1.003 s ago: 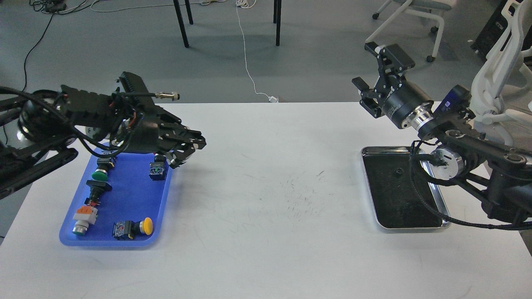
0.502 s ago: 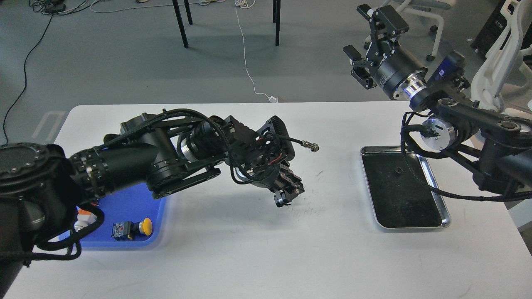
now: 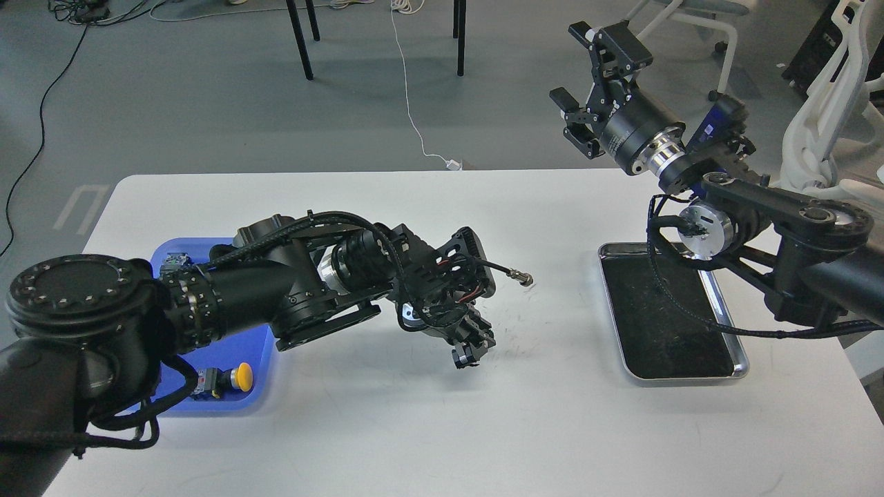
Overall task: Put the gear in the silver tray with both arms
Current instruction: 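Carry the second gear to the table center and open the left gripper, then withdraw the left gripper and reach the right gripper toward the gear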
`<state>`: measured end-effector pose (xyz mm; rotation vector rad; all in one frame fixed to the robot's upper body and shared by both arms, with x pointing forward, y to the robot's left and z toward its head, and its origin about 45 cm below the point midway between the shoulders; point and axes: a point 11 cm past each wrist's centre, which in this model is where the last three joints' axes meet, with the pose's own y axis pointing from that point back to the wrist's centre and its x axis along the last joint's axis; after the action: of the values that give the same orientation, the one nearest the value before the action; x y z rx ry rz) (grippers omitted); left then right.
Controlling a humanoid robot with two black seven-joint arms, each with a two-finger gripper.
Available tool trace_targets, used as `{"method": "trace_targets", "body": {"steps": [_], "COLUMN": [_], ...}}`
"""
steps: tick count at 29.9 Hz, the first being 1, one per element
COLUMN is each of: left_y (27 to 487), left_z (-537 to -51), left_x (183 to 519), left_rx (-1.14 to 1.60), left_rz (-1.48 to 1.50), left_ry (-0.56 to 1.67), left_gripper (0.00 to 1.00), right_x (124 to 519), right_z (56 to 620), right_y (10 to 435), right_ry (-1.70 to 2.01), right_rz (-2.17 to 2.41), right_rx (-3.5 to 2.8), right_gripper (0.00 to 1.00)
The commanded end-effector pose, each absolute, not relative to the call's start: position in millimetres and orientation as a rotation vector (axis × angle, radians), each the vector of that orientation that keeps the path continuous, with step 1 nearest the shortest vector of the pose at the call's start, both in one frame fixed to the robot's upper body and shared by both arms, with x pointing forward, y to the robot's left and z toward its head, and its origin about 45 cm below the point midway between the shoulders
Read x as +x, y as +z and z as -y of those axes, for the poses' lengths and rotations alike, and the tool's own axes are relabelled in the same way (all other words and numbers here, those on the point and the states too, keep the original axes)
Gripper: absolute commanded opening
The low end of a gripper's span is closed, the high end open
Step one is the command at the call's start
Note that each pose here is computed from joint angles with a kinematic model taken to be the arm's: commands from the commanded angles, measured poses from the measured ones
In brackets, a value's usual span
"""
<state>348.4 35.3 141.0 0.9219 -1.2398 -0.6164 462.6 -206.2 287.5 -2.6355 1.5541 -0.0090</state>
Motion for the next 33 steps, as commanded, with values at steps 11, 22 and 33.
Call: {"method": "trace_targets", "body": {"steps": [11, 22, 33], "left_y": [140.6, 205.1, 202.7], "left_z": [-30.7, -95.6, -210.6], "left_x": [344.5, 386.5, 363.3], "left_rx": [0.882, 0.692, 0.149], "left_rz": [1.25, 1.044, 0.364], "left_ry": [-0.597, -0.129, 0.769], "left_gripper": [0.87, 0.95, 0.98], "right_x": [463.9, 452.8, 383.8], "right_z": [212.7, 265.0, 265.9], "right_y": [289.4, 286.3, 213.8], "right_ry": [-0.019, -0.122, -0.998], "right_rz": [-1.57, -1.655, -1.013], "right_rx": [-2.629, -2.697, -3.452], "right_gripper": [0.98, 0.98, 0.98]}}
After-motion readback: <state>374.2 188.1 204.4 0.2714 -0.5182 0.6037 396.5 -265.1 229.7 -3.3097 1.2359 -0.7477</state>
